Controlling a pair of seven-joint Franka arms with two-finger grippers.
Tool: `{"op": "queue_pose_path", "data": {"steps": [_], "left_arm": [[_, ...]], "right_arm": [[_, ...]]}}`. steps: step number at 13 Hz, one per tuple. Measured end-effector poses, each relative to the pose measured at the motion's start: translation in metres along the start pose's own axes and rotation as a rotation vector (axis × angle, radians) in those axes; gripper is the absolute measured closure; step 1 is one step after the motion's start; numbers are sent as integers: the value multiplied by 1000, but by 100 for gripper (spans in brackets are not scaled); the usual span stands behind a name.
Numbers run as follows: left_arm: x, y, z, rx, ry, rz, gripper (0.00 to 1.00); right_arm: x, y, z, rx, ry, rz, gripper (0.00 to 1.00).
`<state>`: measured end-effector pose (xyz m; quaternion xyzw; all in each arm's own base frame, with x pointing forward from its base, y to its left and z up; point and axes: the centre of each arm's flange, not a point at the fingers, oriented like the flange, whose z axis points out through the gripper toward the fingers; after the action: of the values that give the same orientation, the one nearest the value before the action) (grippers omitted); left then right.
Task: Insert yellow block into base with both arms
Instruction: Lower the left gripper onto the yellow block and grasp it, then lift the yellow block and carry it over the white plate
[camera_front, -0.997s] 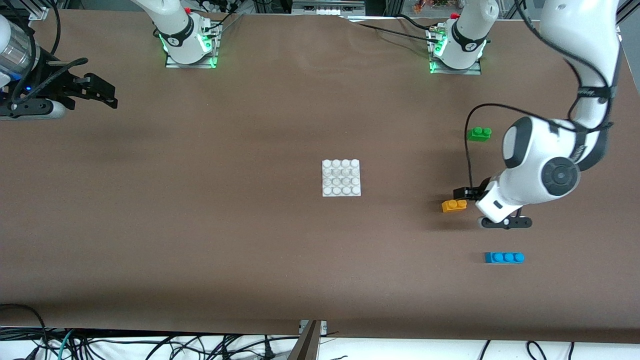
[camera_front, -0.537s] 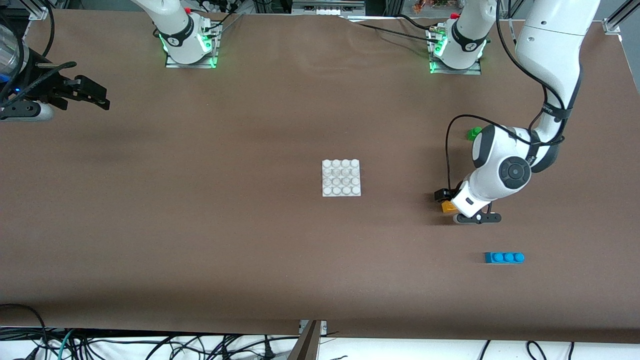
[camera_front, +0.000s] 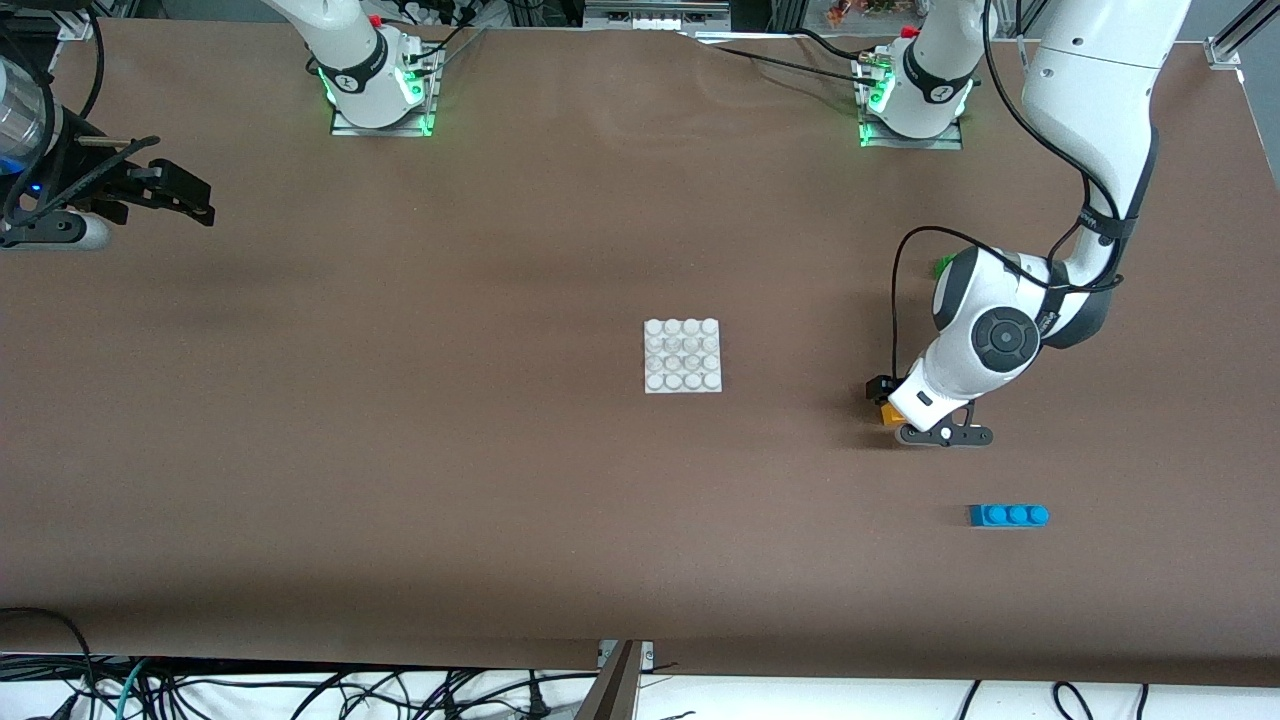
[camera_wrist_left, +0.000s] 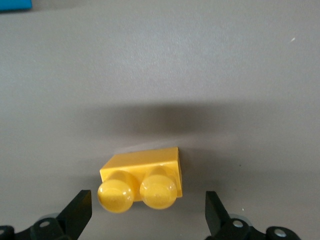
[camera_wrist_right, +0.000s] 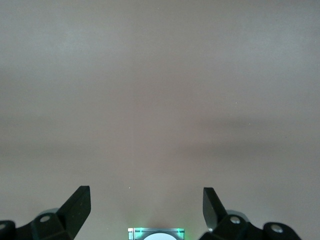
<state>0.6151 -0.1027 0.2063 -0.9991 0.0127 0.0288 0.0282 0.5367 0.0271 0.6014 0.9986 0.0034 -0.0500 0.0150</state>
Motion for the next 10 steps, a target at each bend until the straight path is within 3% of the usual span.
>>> {"op": "queue_pose_path", "data": {"steps": [3,7,9,10], "left_arm": [[3,-2,-3,-4,23,-5,0],[5,-6,-4,-5,27,-11,4],[5,-6,-3,-5,27,-12,19],[5,-6,-2,-5,26,-13,20]], "right_arm": [[0,1,-14,0,31,-1,0],[1,0,-16,0,36,-3,0],[2,0,-16,0,39,-4,0],[2,0,-16,-1,39,-4,0]]}}
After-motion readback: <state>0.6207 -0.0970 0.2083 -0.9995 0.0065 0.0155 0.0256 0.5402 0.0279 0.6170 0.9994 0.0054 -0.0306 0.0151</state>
